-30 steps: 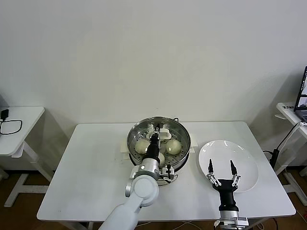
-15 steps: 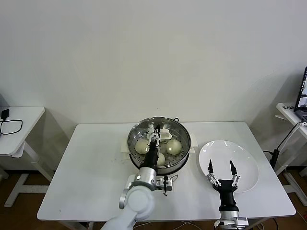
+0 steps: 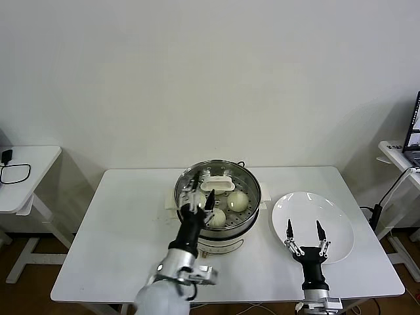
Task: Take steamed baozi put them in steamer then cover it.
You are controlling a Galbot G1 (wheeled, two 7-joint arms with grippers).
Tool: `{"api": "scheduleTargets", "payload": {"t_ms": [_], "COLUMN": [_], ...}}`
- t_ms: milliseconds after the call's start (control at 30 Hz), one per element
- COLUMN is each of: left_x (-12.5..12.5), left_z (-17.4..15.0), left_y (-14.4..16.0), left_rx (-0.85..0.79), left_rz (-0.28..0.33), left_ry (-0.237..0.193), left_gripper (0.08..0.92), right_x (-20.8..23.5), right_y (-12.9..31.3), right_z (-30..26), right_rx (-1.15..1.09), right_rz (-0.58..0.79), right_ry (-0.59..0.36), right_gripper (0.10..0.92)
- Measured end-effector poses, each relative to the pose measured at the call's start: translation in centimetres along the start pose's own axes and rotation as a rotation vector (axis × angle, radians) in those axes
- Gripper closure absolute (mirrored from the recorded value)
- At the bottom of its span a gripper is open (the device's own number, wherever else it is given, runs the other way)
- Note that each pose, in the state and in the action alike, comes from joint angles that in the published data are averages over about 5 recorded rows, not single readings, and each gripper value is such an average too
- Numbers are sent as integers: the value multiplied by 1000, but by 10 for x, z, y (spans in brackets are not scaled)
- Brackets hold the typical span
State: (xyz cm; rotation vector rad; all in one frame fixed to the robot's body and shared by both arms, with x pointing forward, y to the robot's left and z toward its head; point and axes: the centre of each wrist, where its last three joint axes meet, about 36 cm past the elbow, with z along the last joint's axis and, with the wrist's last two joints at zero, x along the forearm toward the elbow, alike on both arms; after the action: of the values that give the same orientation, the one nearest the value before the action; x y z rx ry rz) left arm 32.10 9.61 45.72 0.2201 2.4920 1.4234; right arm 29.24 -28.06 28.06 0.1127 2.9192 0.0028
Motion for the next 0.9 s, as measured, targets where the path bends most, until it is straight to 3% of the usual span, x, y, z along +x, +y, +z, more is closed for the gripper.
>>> {"api": "scheduleTargets", "payload": {"t_ms": [133,400,900], "left_x": [13,33,55], "left_z": [16,56,97], "left_y": [9,15,21], "left_rx": [230,582,785], "left_rz": [-15,-53,-130], "left_ry": [15,87,144], "left_gripper": [177,177,177], "right_x": [-1,-7,-17], "right_y": [-3,-7,-1], "right_z": [-11,-40,-72], "right_rx": [5,14,-10], "right_rz": [-1,-8,-21], "right_ry": [18,39,45], "right_gripper": [200,200,200]}}
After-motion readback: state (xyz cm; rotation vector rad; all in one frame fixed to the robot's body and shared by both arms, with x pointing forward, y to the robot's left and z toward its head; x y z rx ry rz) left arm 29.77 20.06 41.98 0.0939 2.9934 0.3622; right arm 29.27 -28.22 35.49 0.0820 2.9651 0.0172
